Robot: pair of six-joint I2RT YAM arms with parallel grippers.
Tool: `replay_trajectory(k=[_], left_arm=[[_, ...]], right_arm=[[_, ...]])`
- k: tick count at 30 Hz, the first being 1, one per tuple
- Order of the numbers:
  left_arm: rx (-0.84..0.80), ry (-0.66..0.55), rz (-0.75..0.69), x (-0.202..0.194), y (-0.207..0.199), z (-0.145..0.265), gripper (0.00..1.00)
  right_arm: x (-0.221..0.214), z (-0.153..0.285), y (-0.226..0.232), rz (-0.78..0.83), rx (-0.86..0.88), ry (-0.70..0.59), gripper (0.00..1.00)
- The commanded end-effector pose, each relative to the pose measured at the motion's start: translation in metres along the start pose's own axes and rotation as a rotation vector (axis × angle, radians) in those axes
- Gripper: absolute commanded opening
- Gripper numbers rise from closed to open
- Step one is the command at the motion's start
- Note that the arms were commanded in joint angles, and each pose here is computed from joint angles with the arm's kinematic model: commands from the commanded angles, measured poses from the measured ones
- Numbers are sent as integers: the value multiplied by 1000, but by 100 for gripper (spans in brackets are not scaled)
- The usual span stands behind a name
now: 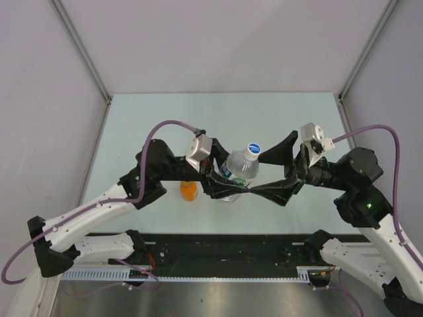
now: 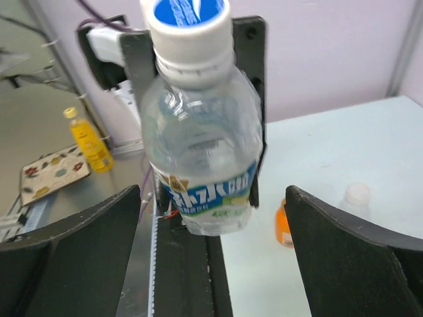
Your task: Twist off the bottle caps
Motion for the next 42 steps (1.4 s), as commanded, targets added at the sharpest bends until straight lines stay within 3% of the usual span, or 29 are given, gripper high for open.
replay_trajectory(k=[1, 8, 15, 24, 42], left_arm=[[216, -27, -87, 5, 15, 6, 0], [581, 68, -116, -12, 34, 22, 0], [728, 143, -163, -27, 36, 23, 0], [718, 270, -240, -47, 26, 5, 0], [696, 316, -248, -60, 23, -3, 0]], right_arm=[[15, 6, -1, 26, -152, -112, 93], [33, 12, 3, -33, -269, -292, 93], [46, 15, 5, -136, -344, -450, 91], [42, -1, -23, -256, -451, -450, 88], [34, -14, -36, -278, -442, -380, 76]])
Point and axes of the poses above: each gripper's point midway between its finger pads, its own z axis back along the fingers, its own y axis along the line the jaws close on, x = y × z, the point moved 10 cm from there along z, back along the fingers, and after that the axes turned 13 degrees about -z, right-handed, at the moved point
